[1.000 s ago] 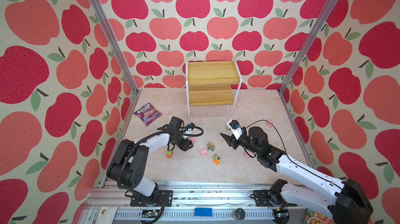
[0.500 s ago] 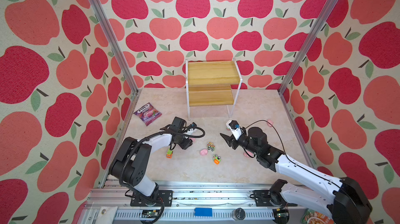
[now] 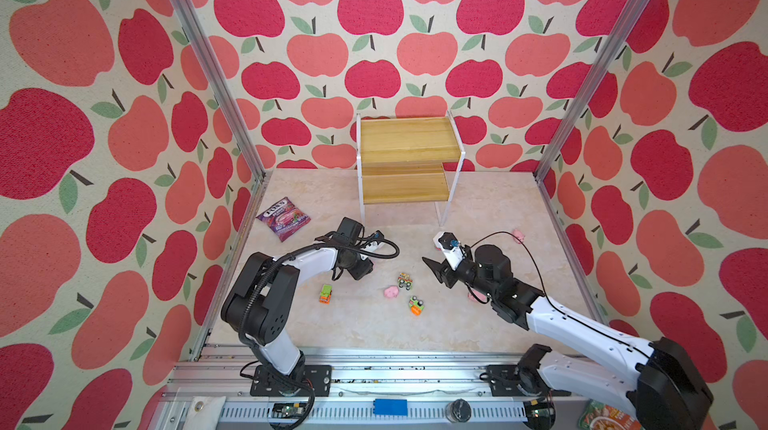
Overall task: Place and organize the plastic toys onto the shelf
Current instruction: 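Close the left gripper on the pink pig and lift it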
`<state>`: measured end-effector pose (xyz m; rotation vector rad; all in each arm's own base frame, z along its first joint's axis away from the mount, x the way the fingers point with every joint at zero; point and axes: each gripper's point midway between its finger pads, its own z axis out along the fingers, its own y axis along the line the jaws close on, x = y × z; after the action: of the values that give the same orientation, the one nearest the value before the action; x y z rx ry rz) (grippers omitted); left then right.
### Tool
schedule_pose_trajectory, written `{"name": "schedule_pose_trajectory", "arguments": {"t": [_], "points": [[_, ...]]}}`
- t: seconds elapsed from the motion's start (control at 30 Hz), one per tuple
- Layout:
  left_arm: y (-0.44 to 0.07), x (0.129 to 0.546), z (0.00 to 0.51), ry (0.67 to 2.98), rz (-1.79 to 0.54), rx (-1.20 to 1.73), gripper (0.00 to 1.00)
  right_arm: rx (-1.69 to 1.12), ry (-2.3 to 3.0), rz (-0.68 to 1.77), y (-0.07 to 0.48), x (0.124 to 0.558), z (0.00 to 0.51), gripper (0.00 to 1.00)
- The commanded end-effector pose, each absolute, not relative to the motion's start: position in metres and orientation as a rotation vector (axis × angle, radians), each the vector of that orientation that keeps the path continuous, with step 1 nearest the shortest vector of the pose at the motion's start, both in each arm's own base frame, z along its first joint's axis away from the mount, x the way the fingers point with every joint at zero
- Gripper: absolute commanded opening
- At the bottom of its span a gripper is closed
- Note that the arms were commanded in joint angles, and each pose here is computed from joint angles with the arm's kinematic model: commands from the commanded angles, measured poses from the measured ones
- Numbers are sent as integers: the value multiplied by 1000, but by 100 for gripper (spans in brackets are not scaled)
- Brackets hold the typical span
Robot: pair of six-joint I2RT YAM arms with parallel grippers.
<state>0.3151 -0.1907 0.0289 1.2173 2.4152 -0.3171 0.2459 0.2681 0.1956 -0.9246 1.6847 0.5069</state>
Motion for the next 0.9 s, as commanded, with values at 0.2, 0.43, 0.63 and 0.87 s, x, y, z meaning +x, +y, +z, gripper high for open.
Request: {"name": "schedule_pose_trajectory", "arguments": {"t": [0.2,0.43,0.63,0.87], "points": [[-193,310,36,2443,-341,1230,28,-889,1691,456,254,250,195,60],[-222,314,83,2319,-318,1249,25,-674,1805,361,204,270,202,59],[-288,294,101,2244,-423,1310,26,-291,1969,247,128,290,203,59],[-368,284,83,2271,-449,1385,27,20,2057,191,72,294,203,58]]}}
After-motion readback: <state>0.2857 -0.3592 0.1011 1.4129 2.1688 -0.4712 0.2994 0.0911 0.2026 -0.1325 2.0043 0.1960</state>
